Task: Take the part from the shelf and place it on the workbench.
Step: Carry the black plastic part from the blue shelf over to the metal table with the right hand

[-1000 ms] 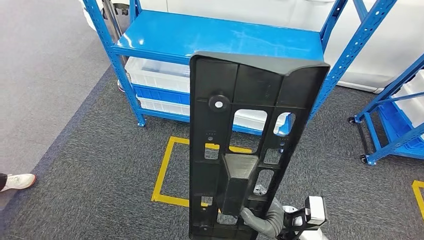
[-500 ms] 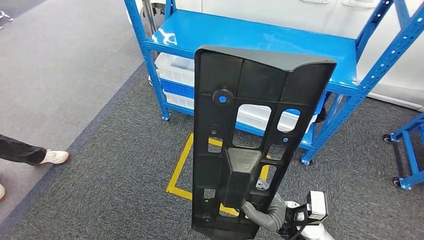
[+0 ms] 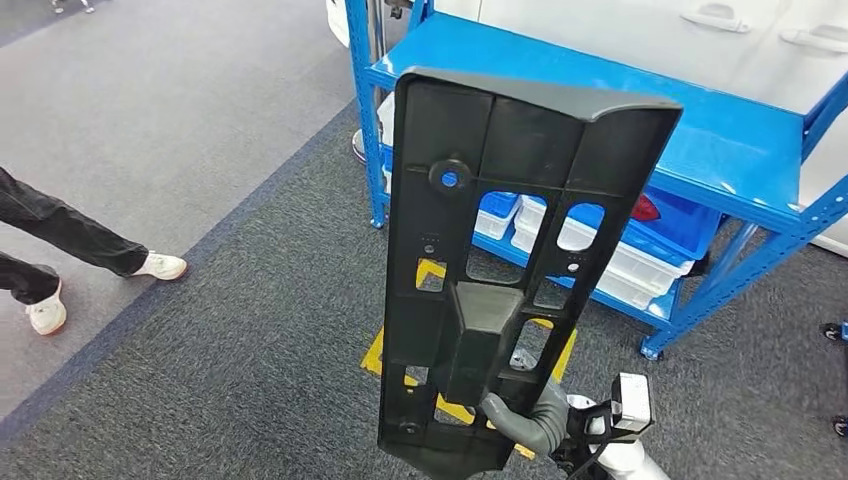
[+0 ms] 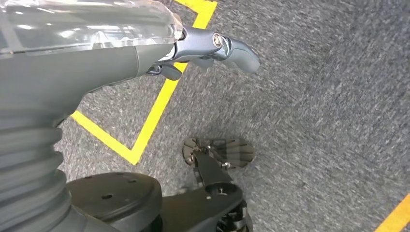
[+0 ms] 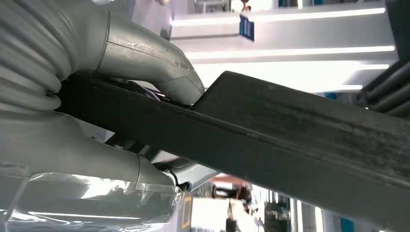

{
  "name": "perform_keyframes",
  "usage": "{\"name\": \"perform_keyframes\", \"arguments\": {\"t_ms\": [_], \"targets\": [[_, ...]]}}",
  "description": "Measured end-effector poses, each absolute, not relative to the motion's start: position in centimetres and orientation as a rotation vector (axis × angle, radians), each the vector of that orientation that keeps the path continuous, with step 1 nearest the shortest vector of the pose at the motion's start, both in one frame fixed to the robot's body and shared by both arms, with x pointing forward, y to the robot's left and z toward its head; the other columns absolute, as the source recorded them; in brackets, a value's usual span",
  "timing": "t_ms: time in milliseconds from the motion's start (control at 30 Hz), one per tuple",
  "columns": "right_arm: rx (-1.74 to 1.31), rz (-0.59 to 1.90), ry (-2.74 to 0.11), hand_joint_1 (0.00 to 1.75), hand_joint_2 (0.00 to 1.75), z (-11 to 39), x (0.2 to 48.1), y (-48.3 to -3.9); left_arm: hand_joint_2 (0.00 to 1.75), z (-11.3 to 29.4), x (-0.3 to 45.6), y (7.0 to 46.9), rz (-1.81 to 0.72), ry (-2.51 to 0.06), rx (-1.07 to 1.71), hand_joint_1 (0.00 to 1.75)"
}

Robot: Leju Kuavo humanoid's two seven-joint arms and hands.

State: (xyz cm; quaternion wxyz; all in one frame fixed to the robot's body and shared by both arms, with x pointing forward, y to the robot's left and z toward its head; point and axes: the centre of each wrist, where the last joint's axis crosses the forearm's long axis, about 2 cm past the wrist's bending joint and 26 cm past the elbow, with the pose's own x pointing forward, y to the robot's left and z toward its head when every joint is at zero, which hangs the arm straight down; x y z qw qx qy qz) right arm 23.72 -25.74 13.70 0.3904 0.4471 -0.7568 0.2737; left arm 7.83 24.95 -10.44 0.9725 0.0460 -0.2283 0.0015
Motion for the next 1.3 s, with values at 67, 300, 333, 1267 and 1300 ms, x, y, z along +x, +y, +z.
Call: {"name": "perform_keyframes", "arguments": {"t_ms": [67, 300, 333, 1267, 1300], "targets": [[1.136, 0.695, -1.921, 1.75, 1.75, 13.7, 23.7, -25.7, 1.75, -10.5, 7.7, 24.9, 0.003, -0.459, 0.093, 0.0], [1.137, 0.695, -1.922, 1.75, 1.75, 13.7, 23.7, -25.7, 1.75, -10.5, 7.6, 25.0, 0.003, -0.458, 0.093, 0.0], [1.136, 0.697, -1.922, 1.75, 1.75, 13.7, 23.7, -25.8, 1.75, -10.5, 7.5, 25.0, 0.002, -0.455, 0.093, 0.0], [1.198, 0.721, -1.84, 1.75, 1.75, 11.4, 20.8, -24.7, 1.75, -10.8, 5.6, 25.0, 0.037, -0.428, 0.132, 0.0], [1.199, 0.719, -1.838, 1.75, 1.75, 11.4, 20.8, -24.7, 1.75, -10.8, 5.6, 25.0, 0.037, -0.424, 0.134, 0.0]]}}
